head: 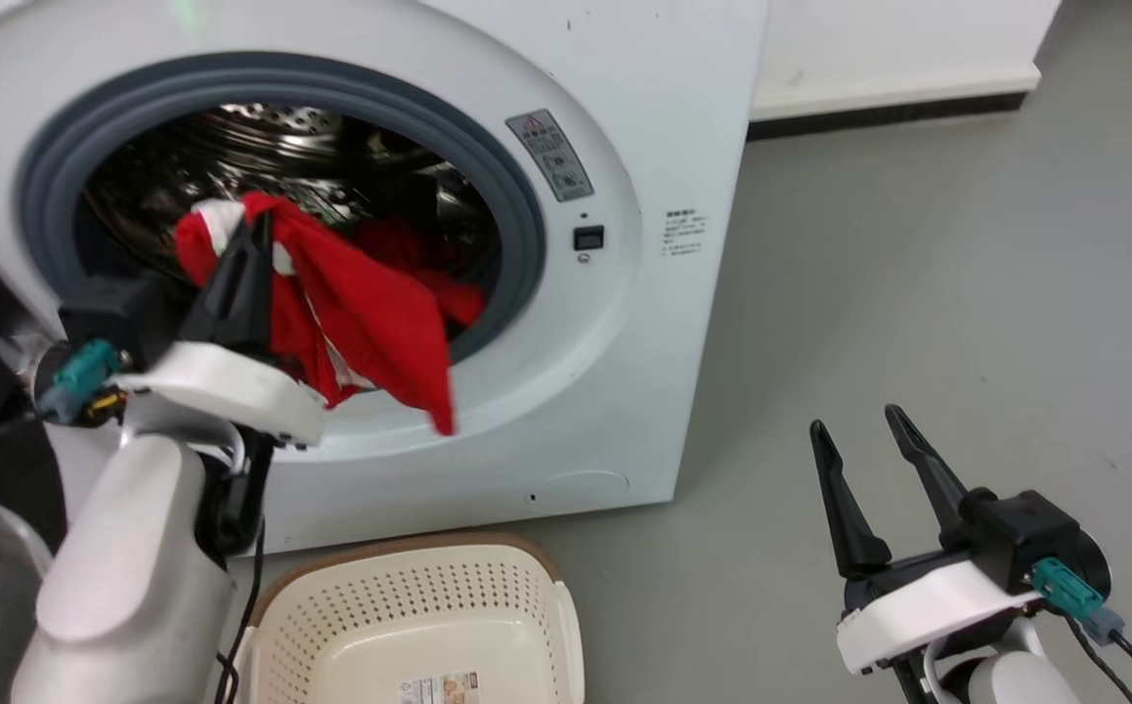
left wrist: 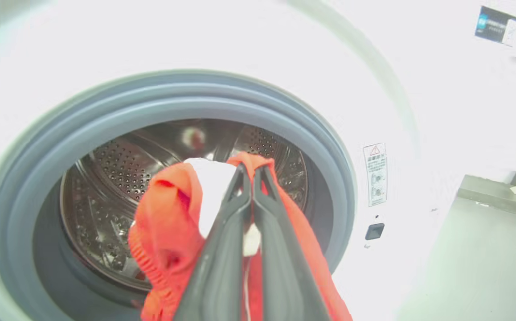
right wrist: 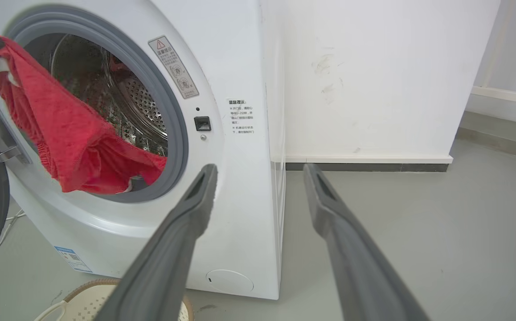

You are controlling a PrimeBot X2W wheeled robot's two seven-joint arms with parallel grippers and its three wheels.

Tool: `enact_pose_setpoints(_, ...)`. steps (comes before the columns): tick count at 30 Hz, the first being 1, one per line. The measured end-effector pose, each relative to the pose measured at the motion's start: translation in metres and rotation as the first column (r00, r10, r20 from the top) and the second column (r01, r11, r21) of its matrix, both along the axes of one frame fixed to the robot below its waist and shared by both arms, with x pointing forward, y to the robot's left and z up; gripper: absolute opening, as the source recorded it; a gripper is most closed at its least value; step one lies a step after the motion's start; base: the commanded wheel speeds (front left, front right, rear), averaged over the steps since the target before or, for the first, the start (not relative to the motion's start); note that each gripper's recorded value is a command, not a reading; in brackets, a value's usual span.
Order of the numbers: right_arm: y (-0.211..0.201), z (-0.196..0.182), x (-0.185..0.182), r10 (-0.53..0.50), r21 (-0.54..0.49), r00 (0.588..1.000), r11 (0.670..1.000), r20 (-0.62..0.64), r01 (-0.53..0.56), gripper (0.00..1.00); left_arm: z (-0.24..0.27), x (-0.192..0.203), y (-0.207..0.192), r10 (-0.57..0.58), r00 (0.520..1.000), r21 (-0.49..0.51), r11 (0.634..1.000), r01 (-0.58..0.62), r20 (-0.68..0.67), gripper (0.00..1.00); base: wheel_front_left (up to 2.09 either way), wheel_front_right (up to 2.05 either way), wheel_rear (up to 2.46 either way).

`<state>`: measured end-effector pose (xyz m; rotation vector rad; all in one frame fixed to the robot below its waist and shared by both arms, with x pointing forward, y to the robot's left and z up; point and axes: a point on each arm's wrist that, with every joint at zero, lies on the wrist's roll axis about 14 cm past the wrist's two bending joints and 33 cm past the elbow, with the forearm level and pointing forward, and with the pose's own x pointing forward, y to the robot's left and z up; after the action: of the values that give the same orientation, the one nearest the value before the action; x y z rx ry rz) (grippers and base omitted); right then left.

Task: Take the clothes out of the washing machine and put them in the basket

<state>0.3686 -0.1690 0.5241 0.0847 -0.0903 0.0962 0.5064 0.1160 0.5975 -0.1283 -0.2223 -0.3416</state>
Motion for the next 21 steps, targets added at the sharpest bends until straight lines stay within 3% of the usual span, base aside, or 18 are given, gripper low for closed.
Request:
enact_pose_setpoints(5, 0.007, 0.005, -0.007, 0.021, -0.005, 1.0, 1.0, 0.007, -0.021, 1.0, 0.026, -0.044, -0.003, -0.001, 0.996, -0.007, 1.0, 0.001, 0.088, 0.0, 0.0, 0.0, 0.0)
enact_pose_setpoints(13, 0.024, 0.015, -0.007, 0.074, -0.007, 0.997, 0.997, 0.023, -0.074, 1.0, 0.043, -0.108, 0.01, 0.033, 0.993, 0.029, 0.999, -0.037, 0.11, 0.0, 0.0, 0.0, 0.0)
enact_pose_setpoints(17, 0.034, 0.015, -0.003, 0.103, -0.006, 0.994, 0.995, 0.024, -0.102, 1.0, 0.018, -0.125, 0.022, 0.085, 0.996, 0.02, 0.996, -0.085, 0.014, 0.0, 0.0, 0.0, 0.0)
enact_pose_setpoints(21, 0.043, 0.008, 0.005, 0.129, -0.009, 0.992, 0.992, -0.001, -0.129, 1.0, -0.054, -0.139, 0.018, 0.072, 0.97, -0.001, 0.997, -0.075, -0.234, 0.0, 0.0, 0.0, 0.0)
